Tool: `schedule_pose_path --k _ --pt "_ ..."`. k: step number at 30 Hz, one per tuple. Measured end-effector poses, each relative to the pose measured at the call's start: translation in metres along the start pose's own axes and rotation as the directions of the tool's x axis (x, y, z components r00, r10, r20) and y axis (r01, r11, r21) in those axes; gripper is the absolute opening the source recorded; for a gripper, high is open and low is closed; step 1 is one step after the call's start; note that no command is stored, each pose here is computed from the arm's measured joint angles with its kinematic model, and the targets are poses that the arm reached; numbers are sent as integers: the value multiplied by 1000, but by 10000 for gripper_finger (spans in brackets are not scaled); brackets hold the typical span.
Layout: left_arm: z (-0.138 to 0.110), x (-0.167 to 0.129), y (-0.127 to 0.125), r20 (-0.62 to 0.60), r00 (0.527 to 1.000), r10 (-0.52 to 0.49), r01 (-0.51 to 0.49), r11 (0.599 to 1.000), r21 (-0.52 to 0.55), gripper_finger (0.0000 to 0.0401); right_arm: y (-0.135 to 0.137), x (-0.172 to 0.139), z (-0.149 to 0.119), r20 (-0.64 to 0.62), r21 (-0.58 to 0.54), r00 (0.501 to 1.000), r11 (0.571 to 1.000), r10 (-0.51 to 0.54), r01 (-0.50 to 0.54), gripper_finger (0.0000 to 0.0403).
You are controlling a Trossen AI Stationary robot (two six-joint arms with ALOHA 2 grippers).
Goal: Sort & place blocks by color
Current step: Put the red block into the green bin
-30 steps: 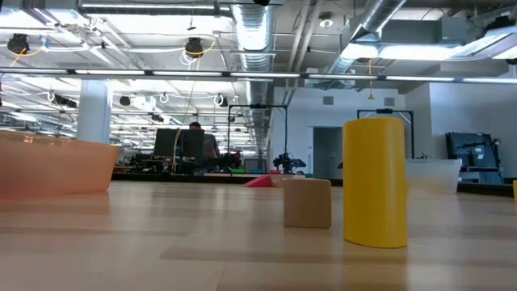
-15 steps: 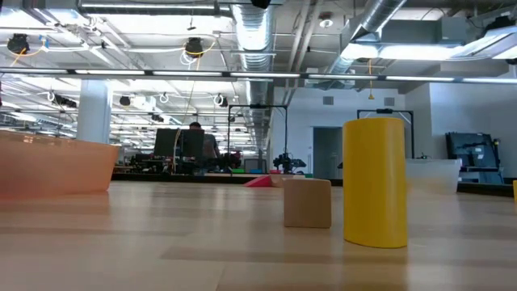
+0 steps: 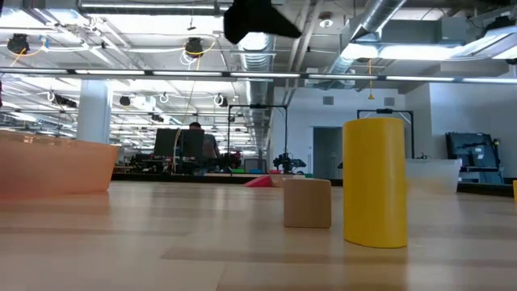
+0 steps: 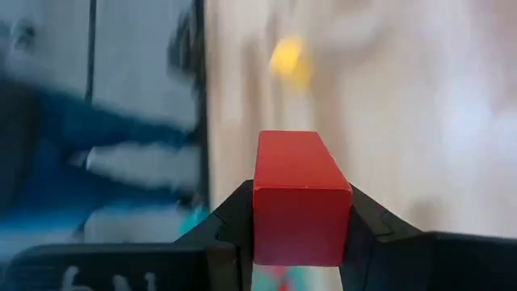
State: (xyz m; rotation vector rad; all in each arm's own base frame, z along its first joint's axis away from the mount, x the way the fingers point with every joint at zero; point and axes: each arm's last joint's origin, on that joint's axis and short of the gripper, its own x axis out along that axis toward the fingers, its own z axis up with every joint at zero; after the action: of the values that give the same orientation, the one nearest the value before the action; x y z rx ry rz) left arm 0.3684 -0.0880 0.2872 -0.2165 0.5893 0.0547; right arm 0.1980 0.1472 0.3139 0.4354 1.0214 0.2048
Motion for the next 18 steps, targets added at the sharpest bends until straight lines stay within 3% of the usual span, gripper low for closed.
schedule_pose_path --k 3,7,13,18 --pt "-5 0 3 -52 998 22 -22 1000 -2 289 16 4 -28 -150 66 985 995 81 -72 124" --pt "-7 3 4 -66 997 30 -31 1000 -2 288 34 8 -67 -260 195 955 976 142 -92 136" --pt "-2 3 4 -12 998 55 -55 999 -1 284 41 19 -118 -260 352 958 936 123 -24 162" --pt "7 4 8 58 998 26 -25 1000 -20 284 28 29 -134 -238 438 970 896 41 69 181"
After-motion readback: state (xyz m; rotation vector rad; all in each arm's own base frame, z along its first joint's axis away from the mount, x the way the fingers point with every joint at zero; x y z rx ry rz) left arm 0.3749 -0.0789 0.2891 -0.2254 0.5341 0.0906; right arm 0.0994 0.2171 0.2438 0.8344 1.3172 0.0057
